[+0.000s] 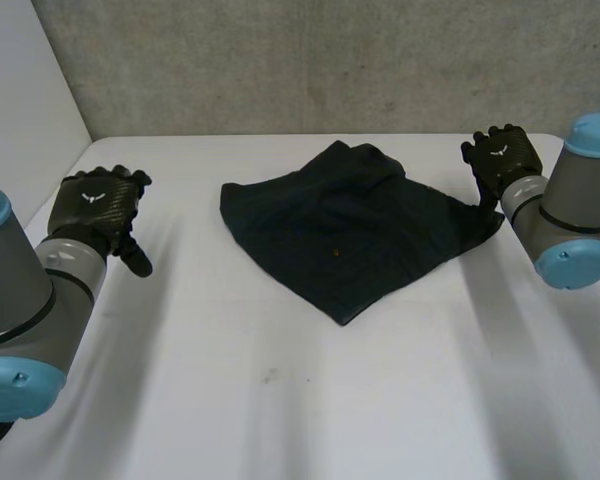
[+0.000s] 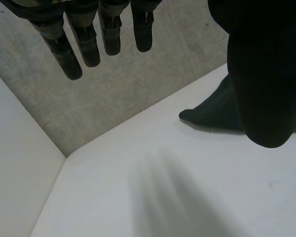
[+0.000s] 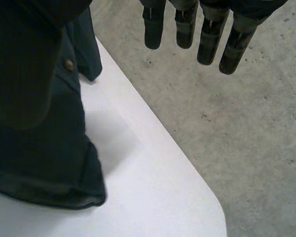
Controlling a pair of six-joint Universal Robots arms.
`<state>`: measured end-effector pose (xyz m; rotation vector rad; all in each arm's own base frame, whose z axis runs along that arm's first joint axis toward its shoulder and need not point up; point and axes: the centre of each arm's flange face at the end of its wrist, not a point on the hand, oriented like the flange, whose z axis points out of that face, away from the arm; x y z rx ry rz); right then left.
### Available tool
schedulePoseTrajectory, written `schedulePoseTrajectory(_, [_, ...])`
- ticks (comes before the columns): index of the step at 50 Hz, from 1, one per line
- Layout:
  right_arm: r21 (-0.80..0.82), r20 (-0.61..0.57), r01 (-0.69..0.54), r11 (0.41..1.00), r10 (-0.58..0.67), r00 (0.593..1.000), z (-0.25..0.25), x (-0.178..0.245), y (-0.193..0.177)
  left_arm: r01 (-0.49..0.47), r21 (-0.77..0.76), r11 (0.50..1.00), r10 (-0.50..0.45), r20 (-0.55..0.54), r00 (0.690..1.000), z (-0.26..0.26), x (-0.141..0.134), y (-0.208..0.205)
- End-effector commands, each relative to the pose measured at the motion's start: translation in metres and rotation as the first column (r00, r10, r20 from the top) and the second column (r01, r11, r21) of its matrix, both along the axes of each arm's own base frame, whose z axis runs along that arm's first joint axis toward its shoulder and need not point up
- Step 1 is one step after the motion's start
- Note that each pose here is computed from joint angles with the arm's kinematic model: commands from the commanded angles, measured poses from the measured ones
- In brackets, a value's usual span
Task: Fold the shorts.
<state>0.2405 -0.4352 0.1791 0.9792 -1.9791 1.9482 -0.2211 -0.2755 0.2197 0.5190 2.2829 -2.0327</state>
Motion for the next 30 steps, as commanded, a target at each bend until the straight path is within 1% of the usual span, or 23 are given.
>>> schedulePoseTrajectory(1, [0.062, 0.151, -0.009, 0.998, -0.001, 0.988, 0.039, -0.003, 0.053, 0.004, 0.003, 1.0, -0.004, 0.0, 1.0, -0.001, 0.0, 0.001])
schedulePoseTrajectory(2, [0.072, 0.18, -0.015, 0.997, 0.001, 0.984, 0.044, -0.002, 0.06, 0.004, 0.0, 1.0, -0.004, -0.001, 1.0, 0.0, 0.0, 0.0])
schedulePoseTrajectory(3, [0.093, 0.239, -0.034, 0.995, 0.011, 0.971, 0.05, 0.003, 0.074, 0.004, 0.001, 1.0, -0.004, 0.0, 1.0, -0.001, 0.0, 0.001])
schedulePoseTrajectory(6, [0.138, 0.328, -0.074, 0.988, 0.025, 0.944, 0.053, 0.012, 0.093, 0.006, 0.001, 1.0, -0.006, 0.0, 1.0, -0.001, 0.0, 0.001])
schedulePoseTrajectory(7, [0.179, 0.379, -0.112, 0.977, 0.037, 0.925, 0.049, 0.02, 0.105, 0.006, 0.003, 1.0, -0.006, 0.0, 1.0, -0.001, 0.0, 0.001])
schedulePoseTrajectory(9, [0.226, 0.418, -0.157, 0.961, 0.05, 0.907, 0.042, 0.028, 0.116, 0.007, 0.003, 1.0, -0.007, 0.0, 1.0, -0.001, -0.001, 0.001])
schedulePoseTrajectory(10, [0.271, 0.445, -0.207, 0.94, 0.068, 0.893, 0.036, 0.038, 0.128, 0.009, 0.003, 1.0, -0.009, 0.0, 1.0, -0.001, -0.001, 0.002])
schedulePoseTrajectory(13, [0.329, 0.475, -0.269, 0.905, 0.087, 0.876, 0.025, 0.053, 0.144, 0.018, 0.005, 1.0, -0.018, 0.001, 1.0, -0.002, -0.003, 0.004])
schedulePoseTrajectory(14, [0.365, 0.482, -0.296, 0.882, 0.093, 0.871, 0.015, 0.062, 0.153, 0.022, 0.006, 1.0, -0.022, 0.0, 1.0, -0.002, -0.005, 0.005])
schedulePoseTrajectory(20, [0.432, 0.484, -0.343, 0.834, 0.106, 0.869, -0.015, 0.088, 0.168, 0.019, 0.009, 1.0, -0.018, -0.027, 0.999, -0.002, -0.005, 0.006])
schedulePoseTrajectory(26, [0.464, 0.472, -0.324, 0.824, 0.079, 0.878, -0.042, 0.107, 0.168, 0.003, 0.007, 1.0, -0.003, -0.104, 0.995, 0.005, -0.002, 0.005])
schedulePoseTrajectory(30, [0.48, 0.459, -0.314, 0.819, 0.07, 0.886, -0.059, 0.114, 0.162, 0.009, 0.008, 1.0, -0.008, -0.109, 0.994, 0.005, -0.002, 0.005])
